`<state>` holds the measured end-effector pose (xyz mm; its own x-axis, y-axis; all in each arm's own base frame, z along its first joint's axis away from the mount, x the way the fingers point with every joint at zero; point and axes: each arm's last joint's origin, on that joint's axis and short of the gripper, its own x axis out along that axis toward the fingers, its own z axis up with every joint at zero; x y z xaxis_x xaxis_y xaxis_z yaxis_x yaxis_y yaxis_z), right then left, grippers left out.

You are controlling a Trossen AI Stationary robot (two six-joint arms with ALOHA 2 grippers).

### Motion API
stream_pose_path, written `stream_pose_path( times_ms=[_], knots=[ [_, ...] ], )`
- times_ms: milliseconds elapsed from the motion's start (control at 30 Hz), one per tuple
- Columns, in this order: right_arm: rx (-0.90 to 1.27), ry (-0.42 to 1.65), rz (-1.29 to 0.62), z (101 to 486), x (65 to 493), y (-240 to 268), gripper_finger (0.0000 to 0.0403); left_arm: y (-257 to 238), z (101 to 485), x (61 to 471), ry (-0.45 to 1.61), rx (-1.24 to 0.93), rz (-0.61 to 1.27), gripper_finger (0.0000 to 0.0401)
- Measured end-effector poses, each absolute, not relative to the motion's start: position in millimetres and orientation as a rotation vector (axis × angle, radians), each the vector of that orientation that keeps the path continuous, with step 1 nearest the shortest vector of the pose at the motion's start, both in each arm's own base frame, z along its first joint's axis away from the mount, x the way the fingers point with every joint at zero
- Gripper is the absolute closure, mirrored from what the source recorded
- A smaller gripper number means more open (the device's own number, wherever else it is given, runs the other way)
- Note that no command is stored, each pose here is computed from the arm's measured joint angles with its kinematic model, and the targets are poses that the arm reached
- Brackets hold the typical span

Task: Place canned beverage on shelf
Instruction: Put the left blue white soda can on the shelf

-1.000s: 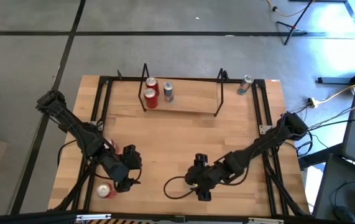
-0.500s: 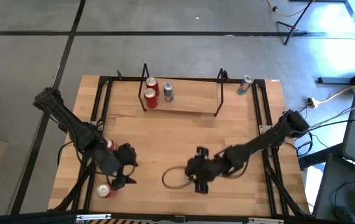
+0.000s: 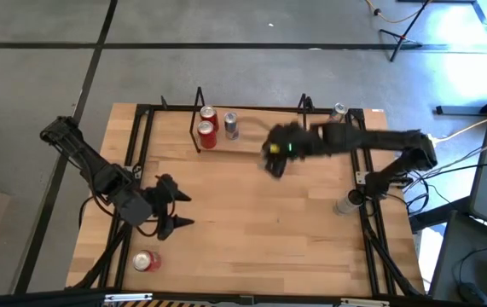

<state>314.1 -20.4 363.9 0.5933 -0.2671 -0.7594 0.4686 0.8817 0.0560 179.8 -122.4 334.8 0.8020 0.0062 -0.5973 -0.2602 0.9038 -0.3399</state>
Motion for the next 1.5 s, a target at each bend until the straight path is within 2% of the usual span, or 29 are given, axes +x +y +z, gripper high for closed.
stream_pose_path(
  times_ms=[233, 467, 833, 1233, 1300, 1400, 1500],
  knots=[
    [0.302, 0.913, -0.635, 356.0, 290.4, -111.8, 0.0184, -115.1, 333.6, 182.7, 0.626, -0.417, 0.200, 0.0057],
    [0.404, 0.894, -0.719, 322.2, 274.0, -164.1, 0.0184, -107.5, 333.2, 187.1, 0.622, -0.427, 0.239, 0.0057],
    [0.487, 0.874, -0.772, 295.3, 266.7, -178.0, 0.0184, -100.7, 333.1, 191.0, 0.621, -0.413, 0.262, 0.0057],
    [0.491, 0.856, -0.798, 290.2, 267.0, -178.0, 0.0183, -100.8, 333.1, 191.0, 0.624, -0.390, 0.253, 0.0057],
    [0.492, 0.857, -0.797, 290.0, 267.0, -177.9, 0.0152, -100.8, 333.1, 191.0, 0.624, -0.389, 0.253, 0.0057],
    [0.482, 0.864, -0.790, 290.9, 266.0, -177.2, 0.0077, -100.8, 333.1, 191.0, 0.624, -0.390, 0.253, 0.0057],
    [0.463, 0.841, -0.772, 305.8, 265.5, -176.3, 0.0021, -100.8, 333.1, 191.0, 0.624, -0.389, 0.253, 0.0057]
  ],
)
